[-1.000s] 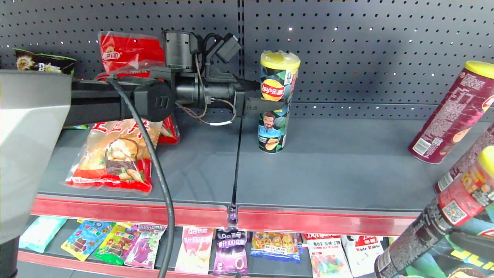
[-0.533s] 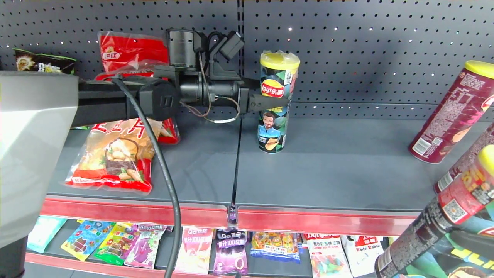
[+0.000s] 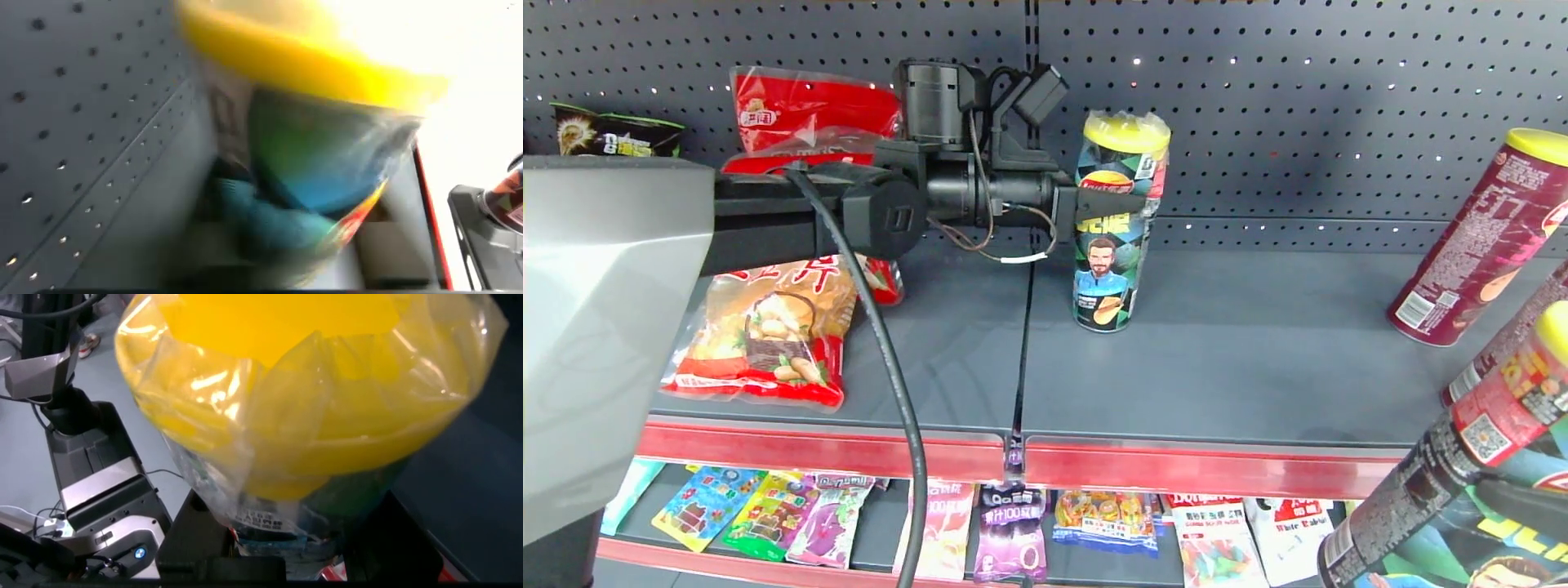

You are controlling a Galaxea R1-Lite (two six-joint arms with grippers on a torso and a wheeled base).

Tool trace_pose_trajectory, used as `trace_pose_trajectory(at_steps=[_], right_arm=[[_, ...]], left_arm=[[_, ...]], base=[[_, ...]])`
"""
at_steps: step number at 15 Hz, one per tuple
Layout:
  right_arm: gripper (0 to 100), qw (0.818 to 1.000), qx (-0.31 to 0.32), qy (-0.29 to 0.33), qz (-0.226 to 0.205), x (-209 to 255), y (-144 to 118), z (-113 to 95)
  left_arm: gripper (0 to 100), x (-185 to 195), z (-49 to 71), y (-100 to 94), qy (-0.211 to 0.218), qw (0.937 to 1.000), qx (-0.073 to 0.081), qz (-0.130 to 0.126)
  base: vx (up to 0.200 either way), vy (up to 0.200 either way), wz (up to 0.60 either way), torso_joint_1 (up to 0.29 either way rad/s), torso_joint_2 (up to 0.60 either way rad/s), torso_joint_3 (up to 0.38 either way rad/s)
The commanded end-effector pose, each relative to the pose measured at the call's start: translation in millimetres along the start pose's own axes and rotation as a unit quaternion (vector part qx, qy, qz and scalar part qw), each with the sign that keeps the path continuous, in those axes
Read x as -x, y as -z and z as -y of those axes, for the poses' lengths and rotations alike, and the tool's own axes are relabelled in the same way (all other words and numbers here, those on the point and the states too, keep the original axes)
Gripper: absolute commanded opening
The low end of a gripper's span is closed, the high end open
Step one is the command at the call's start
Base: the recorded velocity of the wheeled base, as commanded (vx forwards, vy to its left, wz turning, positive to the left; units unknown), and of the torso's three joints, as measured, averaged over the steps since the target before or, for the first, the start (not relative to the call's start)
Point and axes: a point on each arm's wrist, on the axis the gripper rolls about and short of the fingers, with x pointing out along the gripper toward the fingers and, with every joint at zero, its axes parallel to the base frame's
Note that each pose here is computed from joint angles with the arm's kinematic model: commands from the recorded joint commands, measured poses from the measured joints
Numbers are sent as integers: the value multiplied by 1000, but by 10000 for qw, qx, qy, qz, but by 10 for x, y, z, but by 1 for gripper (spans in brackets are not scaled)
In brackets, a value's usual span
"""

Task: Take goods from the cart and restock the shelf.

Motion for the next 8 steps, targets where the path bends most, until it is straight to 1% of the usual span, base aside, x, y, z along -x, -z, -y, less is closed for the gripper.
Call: trace_pose_trajectory(at_steps=[1, 2, 4, 6, 8], right_arm=[[0, 10000, -5, 21, 4, 3, 0, 4], [0, 10000, -9, 29, 10, 6, -1, 3], [0, 10000, -9, 20, -3, 2, 4, 4], [0, 10000, -12, 12, -8, -2, 4, 6], [0, 10000, -16, 12, -2, 2, 4, 4]], left_arm=[[0, 17, 17, -38, -48, 10000, -37, 27], [0, 40, 38, -78, -96, 9999, -60, 43], [0, 86, 87, -125, -134, 9999, -58, 45], [0, 172, 215, -219, -394, 9992, -64, 27], [0, 216, 342, -271, -493, 9988, -50, 4]], base=[[0, 0, 0, 0, 0, 0], [0, 0, 0, 0, 0, 0], [0, 0, 0, 0, 0, 0], [0, 0, 0, 0, 0, 0], [0, 0, 0, 0, 0, 0]])
